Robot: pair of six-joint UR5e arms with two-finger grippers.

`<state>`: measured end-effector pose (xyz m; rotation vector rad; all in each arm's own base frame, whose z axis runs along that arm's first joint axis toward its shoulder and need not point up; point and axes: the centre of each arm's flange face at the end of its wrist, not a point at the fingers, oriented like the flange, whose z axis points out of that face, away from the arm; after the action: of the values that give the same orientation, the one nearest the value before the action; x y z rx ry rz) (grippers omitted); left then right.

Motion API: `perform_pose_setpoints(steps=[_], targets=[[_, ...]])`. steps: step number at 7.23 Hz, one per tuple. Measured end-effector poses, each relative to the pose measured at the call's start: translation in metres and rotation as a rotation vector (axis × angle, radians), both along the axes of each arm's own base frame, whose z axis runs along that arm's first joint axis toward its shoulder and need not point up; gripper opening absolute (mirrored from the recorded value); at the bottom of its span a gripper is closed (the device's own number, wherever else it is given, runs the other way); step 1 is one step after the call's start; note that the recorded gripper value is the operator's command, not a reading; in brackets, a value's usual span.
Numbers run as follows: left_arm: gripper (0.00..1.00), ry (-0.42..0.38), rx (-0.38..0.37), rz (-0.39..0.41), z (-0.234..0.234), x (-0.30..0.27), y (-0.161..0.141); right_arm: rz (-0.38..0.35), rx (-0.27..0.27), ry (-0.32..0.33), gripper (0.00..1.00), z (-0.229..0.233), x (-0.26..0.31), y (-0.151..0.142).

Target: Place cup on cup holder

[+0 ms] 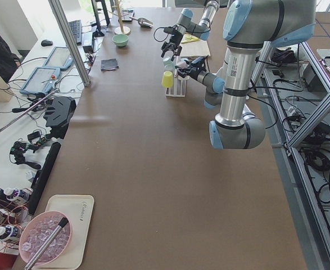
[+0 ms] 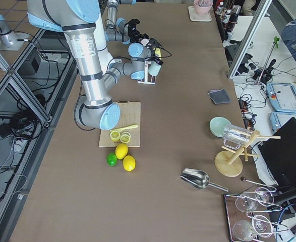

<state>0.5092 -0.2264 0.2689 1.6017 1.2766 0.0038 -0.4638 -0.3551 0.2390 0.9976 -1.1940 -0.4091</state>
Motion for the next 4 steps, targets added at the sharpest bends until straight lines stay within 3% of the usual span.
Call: perform_pose_setpoints(steps=[4], targets=[[0.98, 0.000, 0.031, -0.038, -0.026, -0.025, -0.016, -0.069, -0.081, 0.143, 1.00, -0.035, 0.040, -0.003]])
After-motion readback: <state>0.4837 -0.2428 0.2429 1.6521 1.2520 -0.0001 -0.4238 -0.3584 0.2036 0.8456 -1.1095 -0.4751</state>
